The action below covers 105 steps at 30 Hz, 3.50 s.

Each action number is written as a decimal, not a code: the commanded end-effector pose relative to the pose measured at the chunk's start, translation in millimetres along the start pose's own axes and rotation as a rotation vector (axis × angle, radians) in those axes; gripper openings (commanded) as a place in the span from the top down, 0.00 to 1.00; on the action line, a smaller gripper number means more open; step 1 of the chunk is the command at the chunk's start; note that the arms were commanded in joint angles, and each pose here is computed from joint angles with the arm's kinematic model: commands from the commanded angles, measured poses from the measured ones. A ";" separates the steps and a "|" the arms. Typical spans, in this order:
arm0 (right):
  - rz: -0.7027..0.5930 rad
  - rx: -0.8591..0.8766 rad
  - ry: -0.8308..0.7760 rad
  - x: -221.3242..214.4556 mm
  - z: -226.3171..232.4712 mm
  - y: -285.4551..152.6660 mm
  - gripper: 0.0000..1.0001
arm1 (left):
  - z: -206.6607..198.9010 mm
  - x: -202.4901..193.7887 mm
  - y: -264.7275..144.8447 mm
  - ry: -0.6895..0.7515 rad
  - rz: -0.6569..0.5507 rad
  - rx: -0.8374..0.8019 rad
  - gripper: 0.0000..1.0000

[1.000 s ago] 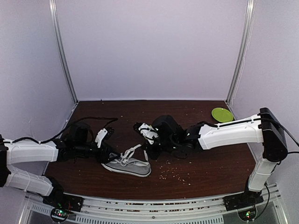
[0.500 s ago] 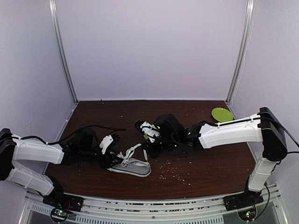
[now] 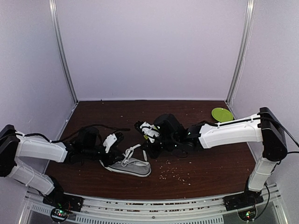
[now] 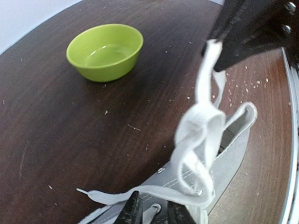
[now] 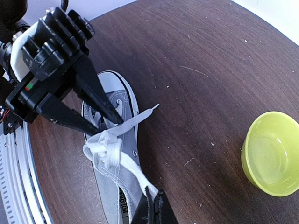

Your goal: Tie the shoes

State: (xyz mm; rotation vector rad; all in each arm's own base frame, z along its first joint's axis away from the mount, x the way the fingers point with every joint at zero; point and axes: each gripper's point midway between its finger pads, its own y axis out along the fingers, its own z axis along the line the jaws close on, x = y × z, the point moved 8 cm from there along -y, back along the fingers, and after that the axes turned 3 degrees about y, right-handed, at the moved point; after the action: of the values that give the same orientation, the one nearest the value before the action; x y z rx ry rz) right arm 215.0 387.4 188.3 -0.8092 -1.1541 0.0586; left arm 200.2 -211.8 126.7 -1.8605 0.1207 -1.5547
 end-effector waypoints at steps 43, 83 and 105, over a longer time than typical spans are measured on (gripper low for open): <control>0.004 0.070 0.132 -2.2 -7.9 6.5 1.00 | 14.4 56.0 -31.3 0.121 -0.202 0.108 0.43; 0.018 0.069 0.155 -4.6 -17.1 9.7 1.00 | -0.1 4.1 -4.6 -0.092 0.031 -0.101 0.97; 0.068 -0.105 0.229 -18.6 -43.2 16.4 1.00 | -13.1 -19.9 -59.3 -0.589 0.314 0.101 1.00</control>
State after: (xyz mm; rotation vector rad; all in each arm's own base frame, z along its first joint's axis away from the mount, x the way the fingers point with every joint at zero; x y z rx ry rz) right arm 243.1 373.7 169.5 -0.8589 -0.9604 -0.0248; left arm 176.7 -180.4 142.8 -2.0385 0.1012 -0.9730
